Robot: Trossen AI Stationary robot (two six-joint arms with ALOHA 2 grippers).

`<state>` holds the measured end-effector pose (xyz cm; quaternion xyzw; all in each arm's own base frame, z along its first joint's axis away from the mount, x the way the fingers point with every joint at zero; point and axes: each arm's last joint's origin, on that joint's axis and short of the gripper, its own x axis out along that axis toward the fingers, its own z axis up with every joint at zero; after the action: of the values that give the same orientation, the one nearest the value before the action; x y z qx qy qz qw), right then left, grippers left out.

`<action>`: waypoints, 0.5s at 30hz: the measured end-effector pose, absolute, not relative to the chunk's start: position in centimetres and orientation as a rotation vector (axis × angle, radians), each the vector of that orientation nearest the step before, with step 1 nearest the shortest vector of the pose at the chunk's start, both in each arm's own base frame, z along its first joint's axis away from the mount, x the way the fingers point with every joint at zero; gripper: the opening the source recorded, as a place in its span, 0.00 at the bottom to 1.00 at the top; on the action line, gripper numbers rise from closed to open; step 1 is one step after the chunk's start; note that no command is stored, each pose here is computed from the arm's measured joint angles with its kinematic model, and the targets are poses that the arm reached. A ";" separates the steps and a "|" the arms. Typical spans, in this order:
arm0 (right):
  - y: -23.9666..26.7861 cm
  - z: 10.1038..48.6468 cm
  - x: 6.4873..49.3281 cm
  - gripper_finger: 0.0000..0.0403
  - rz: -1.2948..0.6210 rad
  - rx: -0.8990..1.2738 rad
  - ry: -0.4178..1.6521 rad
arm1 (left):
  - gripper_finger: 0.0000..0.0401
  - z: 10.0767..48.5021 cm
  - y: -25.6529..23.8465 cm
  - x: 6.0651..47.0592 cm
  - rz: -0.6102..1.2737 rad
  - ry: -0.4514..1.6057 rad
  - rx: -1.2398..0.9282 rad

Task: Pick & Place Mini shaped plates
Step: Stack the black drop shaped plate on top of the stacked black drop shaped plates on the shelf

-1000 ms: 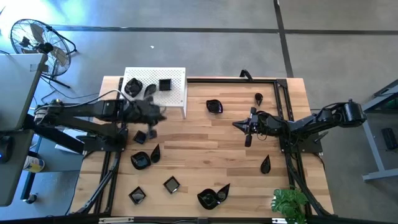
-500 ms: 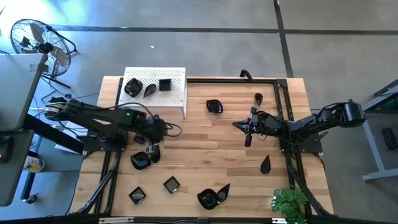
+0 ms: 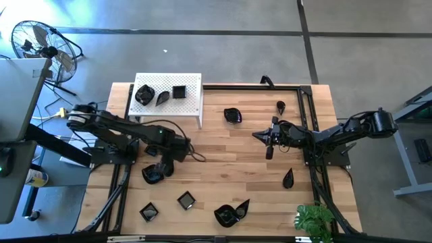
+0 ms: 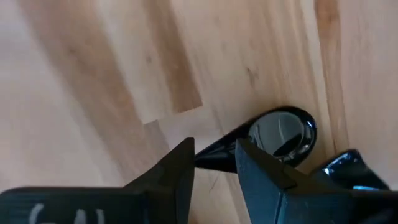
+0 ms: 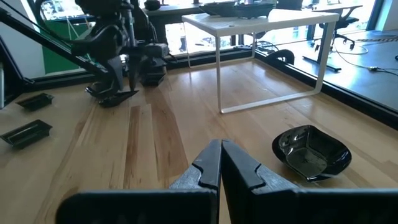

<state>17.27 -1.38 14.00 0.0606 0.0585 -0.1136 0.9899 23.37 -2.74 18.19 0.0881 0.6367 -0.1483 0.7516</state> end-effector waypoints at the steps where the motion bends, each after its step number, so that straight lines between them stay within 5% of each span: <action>1: -1.4 14.0 17.3 0.00 -0.228 0.122 0.117 | 0.29 18.0 -2.8 23.4 -0.349 1.397 0.213; 15: -1.4 14.0 17.3 0.00 -0.228 0.122 0.117 | 0.29 17.3 -2.9 24.8 -0.543 1.387 0.426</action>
<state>17.27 -1.38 14.00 0.0606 0.0581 -0.1136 0.9900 24.83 -2.91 17.26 0.1925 0.6261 -0.2452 0.7147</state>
